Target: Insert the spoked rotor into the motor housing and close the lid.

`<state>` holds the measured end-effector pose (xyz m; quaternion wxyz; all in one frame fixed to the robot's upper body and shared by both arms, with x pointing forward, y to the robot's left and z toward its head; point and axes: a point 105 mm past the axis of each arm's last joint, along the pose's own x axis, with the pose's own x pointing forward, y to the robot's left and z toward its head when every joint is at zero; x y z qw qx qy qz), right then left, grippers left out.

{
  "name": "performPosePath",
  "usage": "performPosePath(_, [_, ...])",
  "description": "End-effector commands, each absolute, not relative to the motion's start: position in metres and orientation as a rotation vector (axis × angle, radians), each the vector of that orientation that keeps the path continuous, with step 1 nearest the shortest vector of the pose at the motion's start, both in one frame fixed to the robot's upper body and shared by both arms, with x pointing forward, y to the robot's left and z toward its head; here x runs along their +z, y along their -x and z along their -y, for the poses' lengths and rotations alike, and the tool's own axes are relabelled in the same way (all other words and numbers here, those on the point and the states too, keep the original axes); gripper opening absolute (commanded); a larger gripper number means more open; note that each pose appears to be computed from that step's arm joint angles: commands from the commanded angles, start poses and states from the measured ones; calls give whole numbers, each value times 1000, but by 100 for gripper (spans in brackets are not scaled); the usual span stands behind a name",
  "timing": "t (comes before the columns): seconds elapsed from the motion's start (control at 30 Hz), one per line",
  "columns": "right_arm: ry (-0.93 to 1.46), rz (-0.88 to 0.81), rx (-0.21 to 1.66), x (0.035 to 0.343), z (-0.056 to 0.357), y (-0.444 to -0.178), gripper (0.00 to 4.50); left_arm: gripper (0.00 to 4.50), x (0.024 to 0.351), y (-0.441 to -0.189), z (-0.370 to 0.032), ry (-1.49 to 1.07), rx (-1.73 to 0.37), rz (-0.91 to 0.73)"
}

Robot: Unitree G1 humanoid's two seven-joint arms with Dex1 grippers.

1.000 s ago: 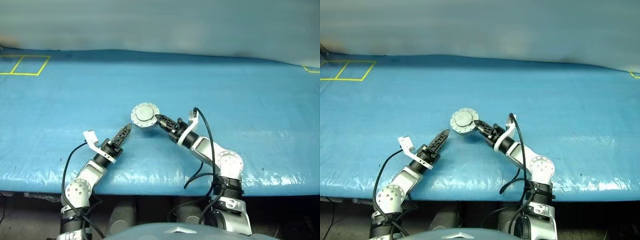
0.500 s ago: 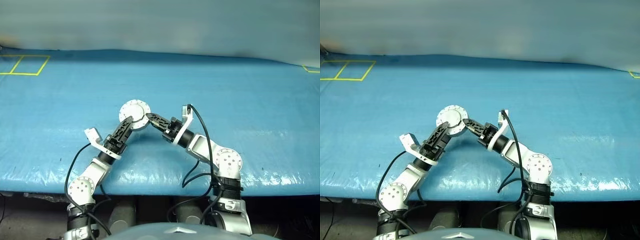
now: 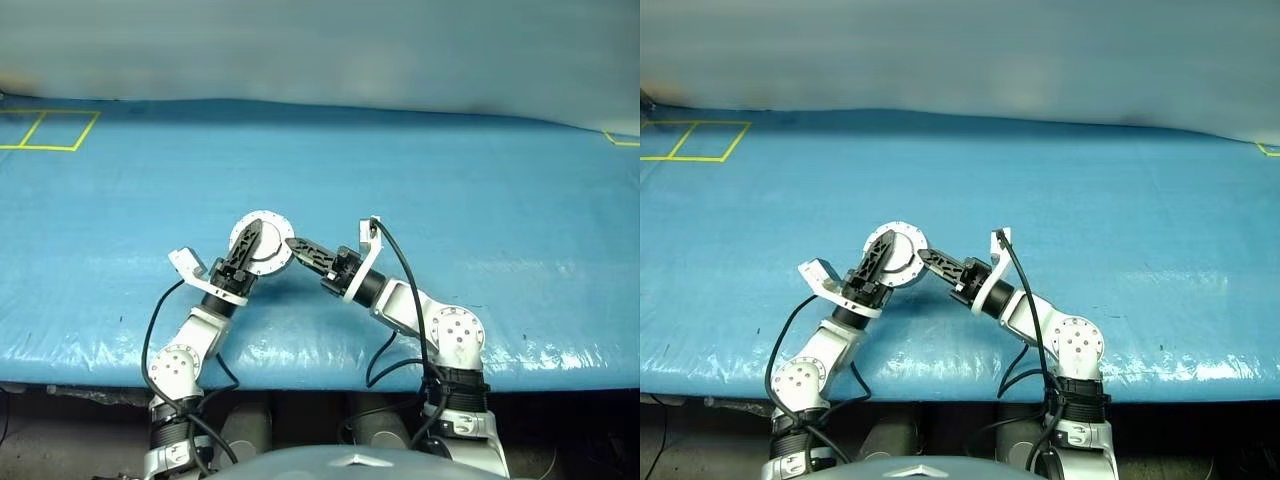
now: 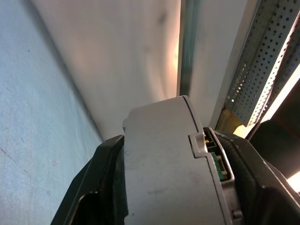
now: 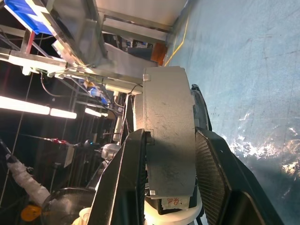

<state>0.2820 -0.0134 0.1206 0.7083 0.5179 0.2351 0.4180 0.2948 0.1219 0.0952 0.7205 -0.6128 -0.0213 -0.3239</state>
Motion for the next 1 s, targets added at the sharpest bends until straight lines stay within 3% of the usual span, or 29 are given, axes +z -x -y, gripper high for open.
performPosePath(0.03, [-1200,-463,987,138,5,-277,113,264,103,-292,-118,1356,-758,59])
performPosePath(0.2, [-1164,-447,969,135,4,-281,113,264,99,-297,-122,1366,-700,18])
performPosePath(0.5, [-1122,-390,833,126,10,-299,412,264,94,-301,-135,1333,-603,21])
performPosePath(0.9, [-1029,-319,713,121,31,-314,412,264,62,-331,-220,1213,11,179])
performPosePath(1.0, [-1000,-326,707,119,33,-314,412,264,62,-339,-236,1185,83,211])
